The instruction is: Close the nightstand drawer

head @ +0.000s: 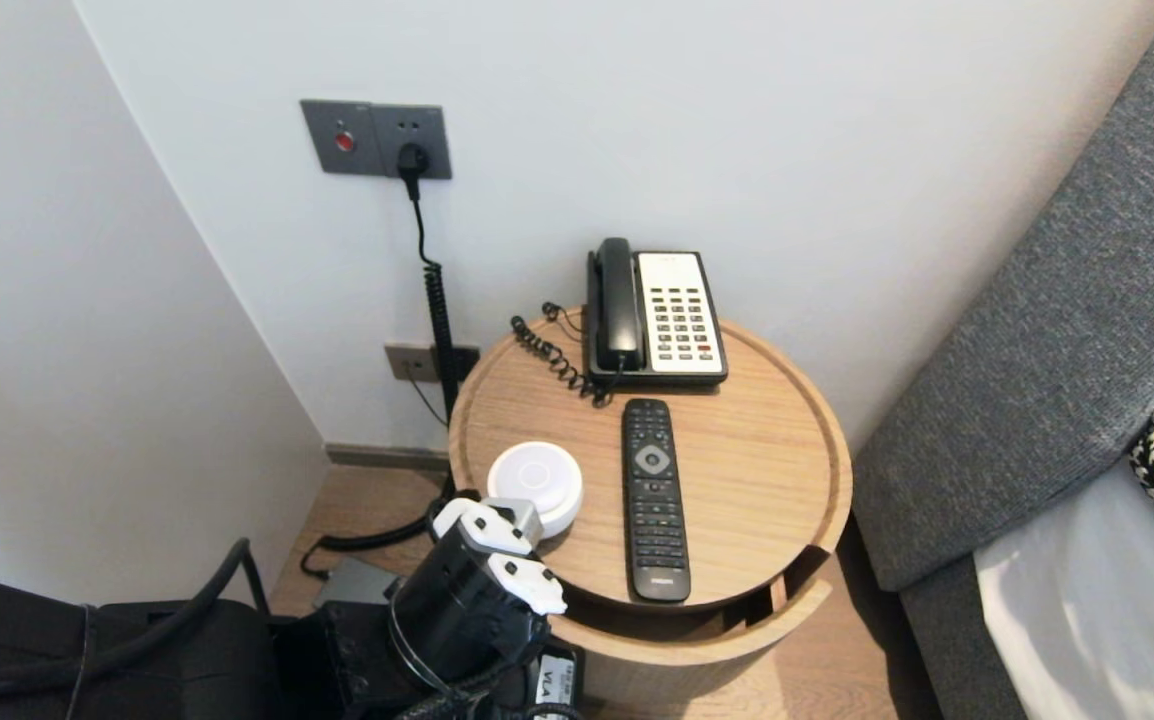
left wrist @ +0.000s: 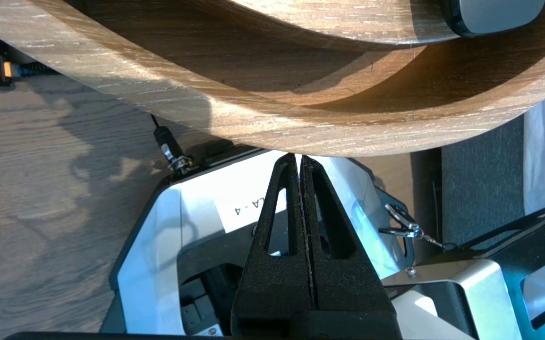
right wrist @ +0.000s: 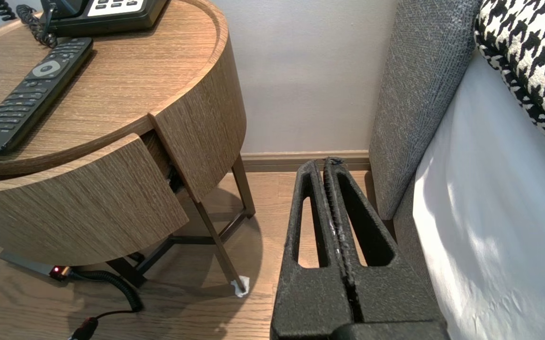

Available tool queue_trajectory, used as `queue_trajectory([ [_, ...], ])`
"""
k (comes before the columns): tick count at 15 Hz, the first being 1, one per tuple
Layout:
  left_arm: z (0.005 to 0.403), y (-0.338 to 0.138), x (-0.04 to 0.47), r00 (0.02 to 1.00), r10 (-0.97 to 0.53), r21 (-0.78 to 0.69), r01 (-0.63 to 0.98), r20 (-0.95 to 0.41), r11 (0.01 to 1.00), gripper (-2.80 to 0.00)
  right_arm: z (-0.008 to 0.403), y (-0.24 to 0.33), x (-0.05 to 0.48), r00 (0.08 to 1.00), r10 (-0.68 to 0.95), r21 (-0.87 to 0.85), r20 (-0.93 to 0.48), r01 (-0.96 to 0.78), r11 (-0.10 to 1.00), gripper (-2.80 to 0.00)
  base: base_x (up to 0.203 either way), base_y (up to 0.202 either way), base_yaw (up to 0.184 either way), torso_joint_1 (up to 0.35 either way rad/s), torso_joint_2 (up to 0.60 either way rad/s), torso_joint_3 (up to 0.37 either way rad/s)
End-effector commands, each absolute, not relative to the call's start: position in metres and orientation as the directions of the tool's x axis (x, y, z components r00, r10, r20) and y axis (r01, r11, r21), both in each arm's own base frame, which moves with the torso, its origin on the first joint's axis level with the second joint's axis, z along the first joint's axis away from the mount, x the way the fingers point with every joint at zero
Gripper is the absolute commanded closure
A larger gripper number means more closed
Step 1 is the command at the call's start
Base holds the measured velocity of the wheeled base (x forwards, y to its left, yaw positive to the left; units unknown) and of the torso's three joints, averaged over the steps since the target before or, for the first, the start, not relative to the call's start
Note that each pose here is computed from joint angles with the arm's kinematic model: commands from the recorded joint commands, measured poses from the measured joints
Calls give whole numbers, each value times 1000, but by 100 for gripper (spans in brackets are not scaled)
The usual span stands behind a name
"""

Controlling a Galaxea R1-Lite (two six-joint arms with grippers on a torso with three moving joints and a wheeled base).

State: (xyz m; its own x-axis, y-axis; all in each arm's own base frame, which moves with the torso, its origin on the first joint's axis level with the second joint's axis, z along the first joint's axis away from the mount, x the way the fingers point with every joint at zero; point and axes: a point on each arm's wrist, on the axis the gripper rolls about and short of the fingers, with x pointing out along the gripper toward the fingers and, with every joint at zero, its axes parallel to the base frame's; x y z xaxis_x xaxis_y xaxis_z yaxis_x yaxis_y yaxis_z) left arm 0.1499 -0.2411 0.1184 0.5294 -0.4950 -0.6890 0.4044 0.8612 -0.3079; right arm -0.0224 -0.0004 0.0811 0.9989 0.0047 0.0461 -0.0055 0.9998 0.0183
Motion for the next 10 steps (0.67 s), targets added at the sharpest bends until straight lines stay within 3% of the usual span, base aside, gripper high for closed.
queue_trajectory([
  [1, 119, -241, 153, 536, -491, -312, 393, -686, 865, 0, 74, 0, -20, 1000, 5, 19, 20, -5, 1000, 0, 0, 0, 0, 0, 0, 0],
  [10, 123, -245, 157, 552, -506, -328, 393, -663, 859, 0, 74, 0, -20, 1000, 5, 19, 20, -5, 1000, 0, 0, 0, 0, 0, 0, 0],
])
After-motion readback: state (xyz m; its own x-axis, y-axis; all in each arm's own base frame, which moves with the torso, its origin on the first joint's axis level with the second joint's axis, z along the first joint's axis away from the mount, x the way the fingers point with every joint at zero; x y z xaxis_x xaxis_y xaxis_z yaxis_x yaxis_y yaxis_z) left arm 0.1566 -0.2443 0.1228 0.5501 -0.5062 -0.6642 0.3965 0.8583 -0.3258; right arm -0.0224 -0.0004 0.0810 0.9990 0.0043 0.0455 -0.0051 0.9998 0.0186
